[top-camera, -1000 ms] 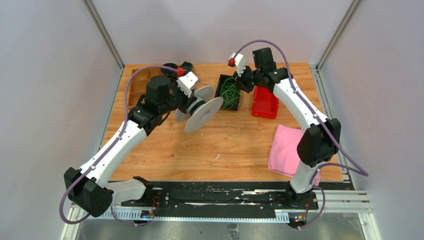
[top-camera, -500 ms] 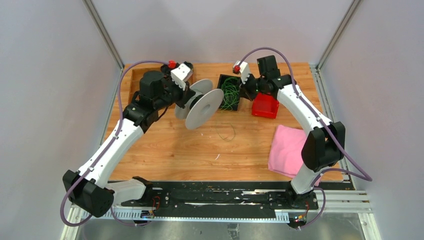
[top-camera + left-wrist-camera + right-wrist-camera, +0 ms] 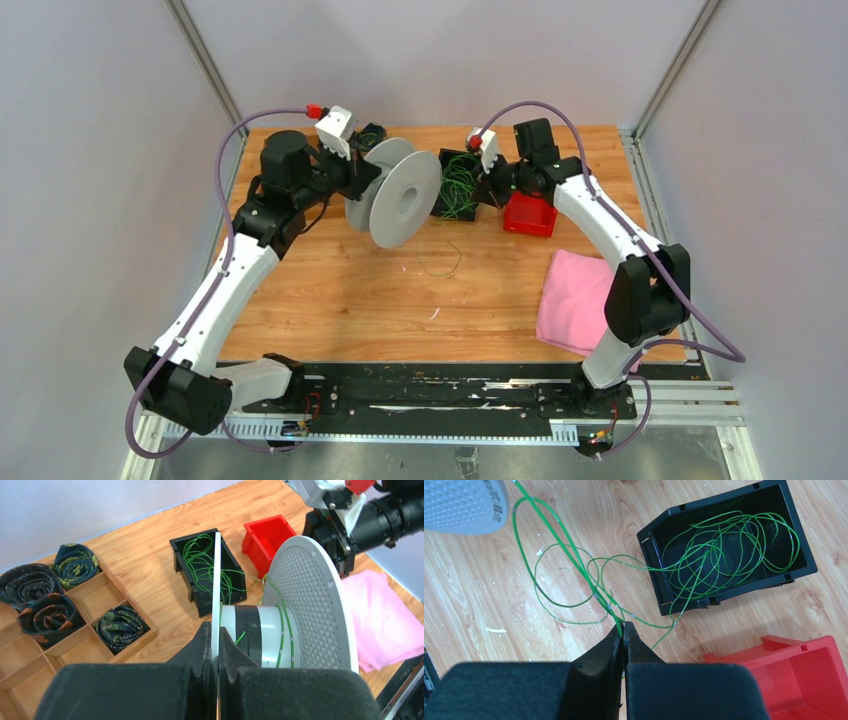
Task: Wrap the cables
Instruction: Wrap the cable around the cable reel.
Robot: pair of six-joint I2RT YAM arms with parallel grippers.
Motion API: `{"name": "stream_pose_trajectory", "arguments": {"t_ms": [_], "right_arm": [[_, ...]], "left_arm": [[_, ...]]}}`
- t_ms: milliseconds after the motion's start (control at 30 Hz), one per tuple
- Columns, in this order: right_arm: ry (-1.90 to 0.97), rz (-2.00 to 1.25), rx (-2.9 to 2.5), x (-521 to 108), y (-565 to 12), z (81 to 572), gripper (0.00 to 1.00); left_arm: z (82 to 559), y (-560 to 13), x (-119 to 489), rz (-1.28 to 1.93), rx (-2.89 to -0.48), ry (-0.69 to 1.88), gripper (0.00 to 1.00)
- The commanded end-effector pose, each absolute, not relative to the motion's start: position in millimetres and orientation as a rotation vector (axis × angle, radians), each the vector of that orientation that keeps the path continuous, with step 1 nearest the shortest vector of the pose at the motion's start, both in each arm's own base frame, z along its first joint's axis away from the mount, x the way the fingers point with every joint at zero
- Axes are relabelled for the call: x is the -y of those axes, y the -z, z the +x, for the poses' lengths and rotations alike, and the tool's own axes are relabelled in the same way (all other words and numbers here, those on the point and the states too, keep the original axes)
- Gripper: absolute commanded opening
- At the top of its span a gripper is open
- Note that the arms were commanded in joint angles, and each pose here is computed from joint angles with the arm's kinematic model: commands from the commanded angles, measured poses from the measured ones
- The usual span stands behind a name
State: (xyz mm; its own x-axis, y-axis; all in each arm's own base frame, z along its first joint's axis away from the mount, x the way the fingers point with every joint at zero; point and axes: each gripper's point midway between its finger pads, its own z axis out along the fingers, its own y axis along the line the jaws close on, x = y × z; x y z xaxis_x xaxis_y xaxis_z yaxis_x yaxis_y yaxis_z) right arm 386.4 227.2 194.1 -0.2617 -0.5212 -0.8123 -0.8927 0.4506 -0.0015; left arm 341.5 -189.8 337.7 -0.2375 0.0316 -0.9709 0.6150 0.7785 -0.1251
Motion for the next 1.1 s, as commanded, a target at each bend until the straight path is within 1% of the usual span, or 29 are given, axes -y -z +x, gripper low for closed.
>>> {"name": "stream_pose_trajectory", "arguments": {"t_ms": [0, 400, 633, 867, 967, 1067], "right_arm": [[-0.633, -1.138, -1.921, -222.6, -201.0, 383.4, 0.01], [-0.752, -1.126, -1.935, -231.1, -188.6, 369.1, 0.01], [-0.826, -1.117, -1.946, -235.8, -184.2, 358.7, 0.01], [-0.978, -1.073, -1.946, -248.4, -184.3, 343.4, 0.01], [-1.056, -1.033, -1.953, -254.8, -187.3, 339.4, 0.03], [-1.109, -1.013, -1.951, -258.9, -194.0, 337.7, 0.1]], "left_arm": [[346.3, -403.4, 178.5, 0.364, -1.578, 0.627, 0.0], [361.6, -419.8, 154.8, 0.17, -1.578, 0.636, 0.0], [363.1, -424.9, 152.1, 0.137, -1.577, 0.643, 0.0], [358.2, -426.1, 167.2, 0.178, -1.569, 0.741, 0.0], [352.5, -427.3, 174.0, 0.209, -1.559, 0.787, 0.0], [348.0, -428.4, 178.3, 0.23, -1.554, 0.818, 0.0]]}}
